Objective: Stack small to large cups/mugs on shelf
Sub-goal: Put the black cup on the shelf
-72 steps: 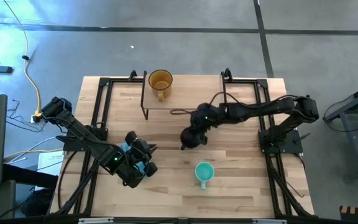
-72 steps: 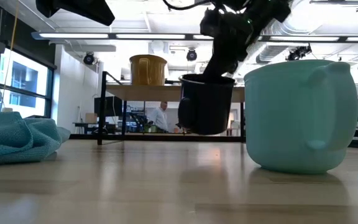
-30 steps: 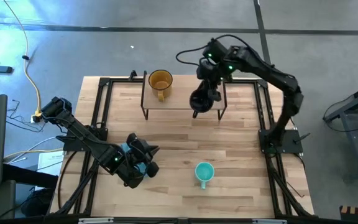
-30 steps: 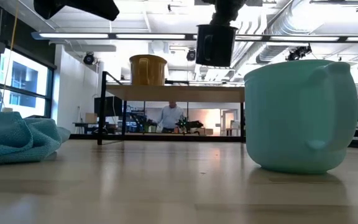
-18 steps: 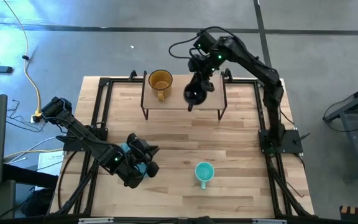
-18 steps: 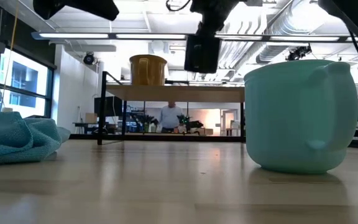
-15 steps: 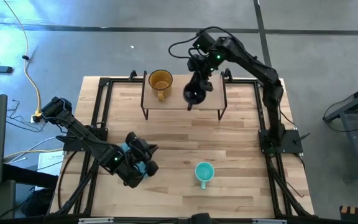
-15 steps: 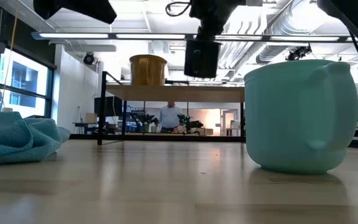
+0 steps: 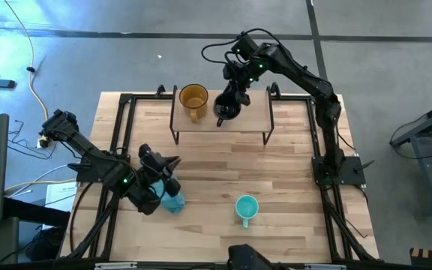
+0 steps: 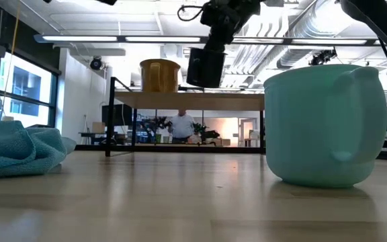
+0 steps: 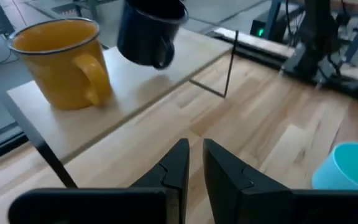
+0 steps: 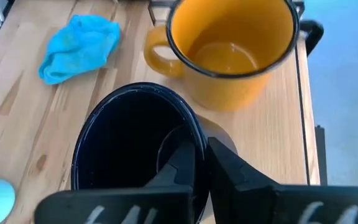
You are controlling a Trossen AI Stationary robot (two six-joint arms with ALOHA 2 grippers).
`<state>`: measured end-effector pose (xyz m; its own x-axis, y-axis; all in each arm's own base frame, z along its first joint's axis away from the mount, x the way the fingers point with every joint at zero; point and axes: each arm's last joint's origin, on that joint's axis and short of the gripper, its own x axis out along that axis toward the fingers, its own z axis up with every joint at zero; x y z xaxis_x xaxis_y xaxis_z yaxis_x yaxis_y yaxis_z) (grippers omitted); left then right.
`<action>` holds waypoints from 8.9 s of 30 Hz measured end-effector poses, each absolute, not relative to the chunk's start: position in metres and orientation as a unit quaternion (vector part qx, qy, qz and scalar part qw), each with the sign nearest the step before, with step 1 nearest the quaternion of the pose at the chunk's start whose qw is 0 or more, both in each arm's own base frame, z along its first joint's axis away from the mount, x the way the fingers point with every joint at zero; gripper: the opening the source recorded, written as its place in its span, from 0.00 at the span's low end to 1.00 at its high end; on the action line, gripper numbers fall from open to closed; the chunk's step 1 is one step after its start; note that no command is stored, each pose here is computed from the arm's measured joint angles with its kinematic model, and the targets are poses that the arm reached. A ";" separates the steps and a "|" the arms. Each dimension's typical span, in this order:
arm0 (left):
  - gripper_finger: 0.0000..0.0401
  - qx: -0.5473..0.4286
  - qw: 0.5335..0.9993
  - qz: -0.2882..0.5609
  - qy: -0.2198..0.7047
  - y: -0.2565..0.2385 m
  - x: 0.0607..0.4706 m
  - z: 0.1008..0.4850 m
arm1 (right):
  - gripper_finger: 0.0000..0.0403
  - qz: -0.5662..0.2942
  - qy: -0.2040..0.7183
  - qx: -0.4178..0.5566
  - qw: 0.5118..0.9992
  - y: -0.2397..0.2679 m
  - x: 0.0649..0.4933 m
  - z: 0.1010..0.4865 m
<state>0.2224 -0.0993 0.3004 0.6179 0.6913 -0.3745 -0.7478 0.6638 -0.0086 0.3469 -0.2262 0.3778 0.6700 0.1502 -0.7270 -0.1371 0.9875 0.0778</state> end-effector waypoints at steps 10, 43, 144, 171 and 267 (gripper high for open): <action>0.09 -0.106 0.893 0.418 0.129 -0.095 0.225 0.307 | 0.00 0.088 0.409 -0.005 0.908 -0.227 0.347 0.374; 0.09 -0.108 0.897 0.408 0.129 -0.097 0.227 0.309 | 0.00 0.075 0.419 -0.004 0.905 -0.237 0.358 0.358; 0.09 -0.105 0.902 0.385 0.166 -0.098 0.228 0.307 | 0.01 0.013 0.455 -0.004 0.890 -0.242 0.366 0.352; 0.09 -0.116 0.902 0.382 0.164 -0.099 0.228 0.307 | 0.00 0.069 0.441 -0.056 0.893 -0.241 0.371 0.347; 0.09 -0.122 0.903 0.373 0.175 -0.099 0.229 0.306 | 0.11 0.050 0.445 -0.084 0.890 -0.251 0.373 0.342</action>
